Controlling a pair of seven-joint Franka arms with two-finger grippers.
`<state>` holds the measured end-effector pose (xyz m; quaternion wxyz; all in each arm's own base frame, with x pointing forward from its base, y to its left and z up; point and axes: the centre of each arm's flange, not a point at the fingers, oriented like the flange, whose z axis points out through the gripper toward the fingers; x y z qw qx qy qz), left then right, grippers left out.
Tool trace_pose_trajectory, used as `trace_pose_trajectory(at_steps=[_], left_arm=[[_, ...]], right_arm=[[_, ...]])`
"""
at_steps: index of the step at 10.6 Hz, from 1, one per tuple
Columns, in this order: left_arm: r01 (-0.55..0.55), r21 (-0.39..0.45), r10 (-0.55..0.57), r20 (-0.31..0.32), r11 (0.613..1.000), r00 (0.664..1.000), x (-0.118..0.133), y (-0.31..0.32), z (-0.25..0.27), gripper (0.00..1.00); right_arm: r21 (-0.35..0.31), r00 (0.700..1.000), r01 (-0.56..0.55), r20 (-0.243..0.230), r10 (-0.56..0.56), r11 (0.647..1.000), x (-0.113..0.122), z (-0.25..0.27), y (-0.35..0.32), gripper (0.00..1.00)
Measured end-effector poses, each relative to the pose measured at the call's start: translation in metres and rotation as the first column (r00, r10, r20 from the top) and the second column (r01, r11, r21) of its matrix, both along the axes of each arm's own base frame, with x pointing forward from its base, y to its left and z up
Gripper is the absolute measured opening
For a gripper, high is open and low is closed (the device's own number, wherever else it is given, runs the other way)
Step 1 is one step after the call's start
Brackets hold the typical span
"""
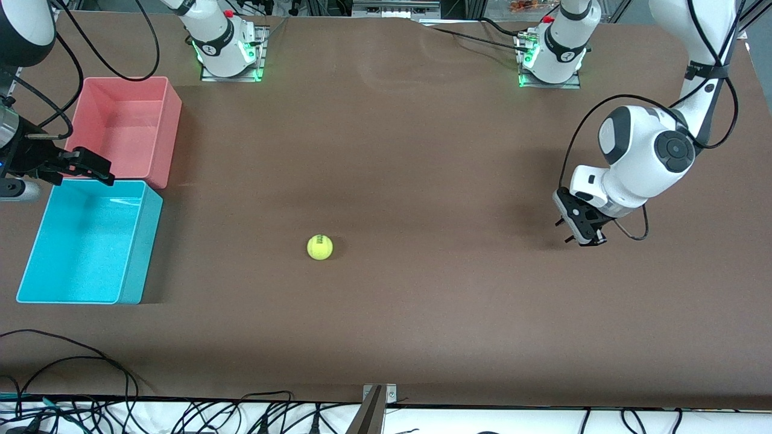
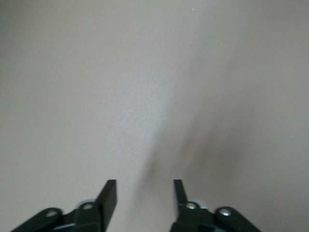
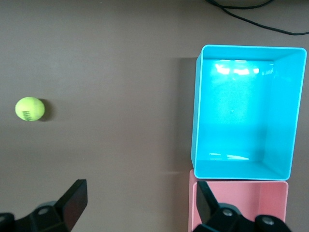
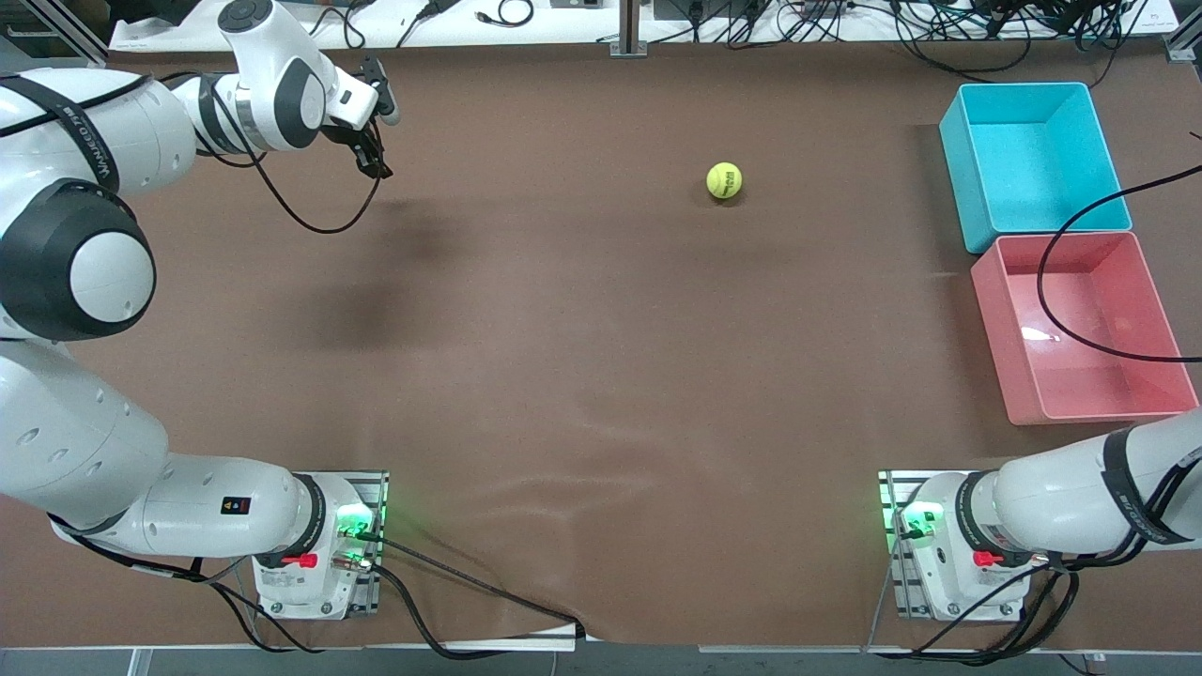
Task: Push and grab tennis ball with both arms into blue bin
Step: 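Reach the right gripper toward the ball while the left gripper withdraws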
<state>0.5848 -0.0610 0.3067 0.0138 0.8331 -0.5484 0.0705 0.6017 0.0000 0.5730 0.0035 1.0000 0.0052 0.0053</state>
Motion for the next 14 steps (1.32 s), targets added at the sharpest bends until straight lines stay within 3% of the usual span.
trace_pose_trajectory(at_steps=[3, 4, 10, 14], left_arm=[[-0.032, -0.002, 0.032, -0.007, 0.999, 0.999, -0.008, 0.011, 0.036, 0.91], [-0.063, -0.003, 0.063, -0.014, 0.998, 0.998, -0.014, 0.019, 0.053, 1.0], [-0.133, -0.005, 0.133, -0.031, 0.991, 0.991, -0.044, 0.043, 0.124, 1.0], [-0.103, 0.092, 0.103, 0.005, 0.99, 0.995, -0.05, 0.058, 0.139, 1.0]], right_arm=[[0.001, 1.0, -0.008, -0.009, 0.008, 1.0, 0.005, -0.011, 0.005, 1.0], [0.001, 1.0, -0.016, -0.005, 0.016, 1.0, 0.009, -0.015, 0.007, 1.0], [0.033, 0.997, -0.071, 0.013, 0.07, 0.997, 0.026, -0.051, 0.029, 1.0], [0.032, 0.983, -0.181, 0.019, 0.18, 0.983, 0.04, -0.079, 0.043, 1.0]])
